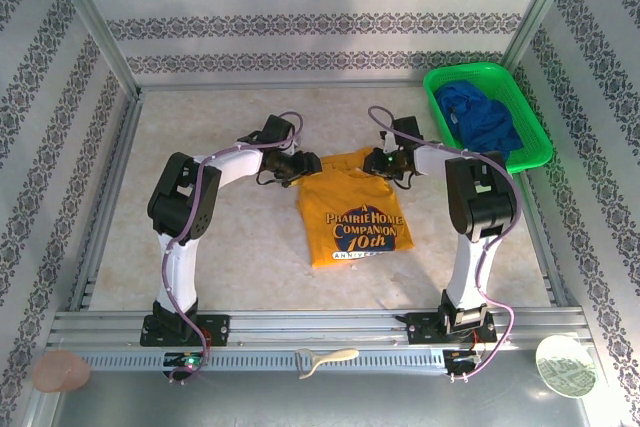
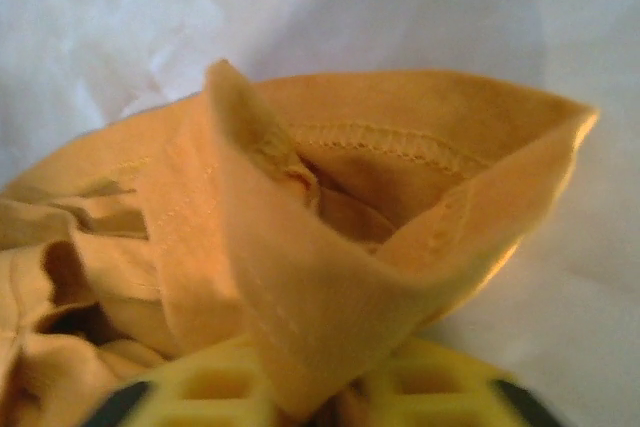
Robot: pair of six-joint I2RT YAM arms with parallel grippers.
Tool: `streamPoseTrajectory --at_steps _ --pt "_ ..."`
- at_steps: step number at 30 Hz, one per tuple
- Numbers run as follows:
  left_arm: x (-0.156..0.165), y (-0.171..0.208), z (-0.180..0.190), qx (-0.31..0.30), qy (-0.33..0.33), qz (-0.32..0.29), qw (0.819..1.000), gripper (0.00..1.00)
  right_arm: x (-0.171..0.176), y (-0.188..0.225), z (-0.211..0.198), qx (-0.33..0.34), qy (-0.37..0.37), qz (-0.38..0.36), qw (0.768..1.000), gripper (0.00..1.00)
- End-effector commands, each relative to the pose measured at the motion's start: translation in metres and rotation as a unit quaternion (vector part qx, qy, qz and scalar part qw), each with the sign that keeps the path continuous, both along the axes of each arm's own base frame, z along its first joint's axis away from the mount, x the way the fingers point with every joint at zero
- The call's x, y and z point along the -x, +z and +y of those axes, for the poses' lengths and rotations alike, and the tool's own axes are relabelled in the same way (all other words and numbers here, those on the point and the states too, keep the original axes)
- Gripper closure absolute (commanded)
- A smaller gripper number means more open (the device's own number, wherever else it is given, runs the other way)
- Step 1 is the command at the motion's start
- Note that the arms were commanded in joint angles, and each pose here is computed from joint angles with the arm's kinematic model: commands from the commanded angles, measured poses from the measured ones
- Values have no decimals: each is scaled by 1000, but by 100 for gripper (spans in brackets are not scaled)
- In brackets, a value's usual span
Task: Fold the inside-out t-shirt
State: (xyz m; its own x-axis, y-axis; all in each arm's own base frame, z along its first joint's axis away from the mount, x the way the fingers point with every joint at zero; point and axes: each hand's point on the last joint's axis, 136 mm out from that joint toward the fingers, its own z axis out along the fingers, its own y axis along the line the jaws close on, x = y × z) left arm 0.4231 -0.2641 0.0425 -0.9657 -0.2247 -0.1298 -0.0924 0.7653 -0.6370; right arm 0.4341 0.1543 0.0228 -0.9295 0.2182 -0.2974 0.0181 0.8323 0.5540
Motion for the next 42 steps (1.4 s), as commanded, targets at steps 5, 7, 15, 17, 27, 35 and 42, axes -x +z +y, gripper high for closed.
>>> streamPoseTrajectory --at_steps 5,7,15,17,27,35,42 --pt "6 -20 -18 18 -19 6 1000 72 10 -5 1 -45 -15 29 998 100" --pt "0 -21 -23 30 -19 1 999 91 11 -1 -2 -57 -23 30 998 100" --pt "-18 2 -26 45 -9 -52 998 100 16 10 -18 -88 -77 21 993 100" --pt "-17 8 -24 34 -20 -53 998 100 19 9 -20 -90 -87 22 992 100" --pt "-1 10 22 -88 9 -48 995 16 23 0 -25 -80 -103 28 991 100" --pt "12 -16 -17 -87 -42 -7 995 14 25 -6 -25 -84 -111 35 990 100" --pt "34 -16 -58 -71 -75 -4 995 25 24 -6 -23 -84 -112 36 989 100"
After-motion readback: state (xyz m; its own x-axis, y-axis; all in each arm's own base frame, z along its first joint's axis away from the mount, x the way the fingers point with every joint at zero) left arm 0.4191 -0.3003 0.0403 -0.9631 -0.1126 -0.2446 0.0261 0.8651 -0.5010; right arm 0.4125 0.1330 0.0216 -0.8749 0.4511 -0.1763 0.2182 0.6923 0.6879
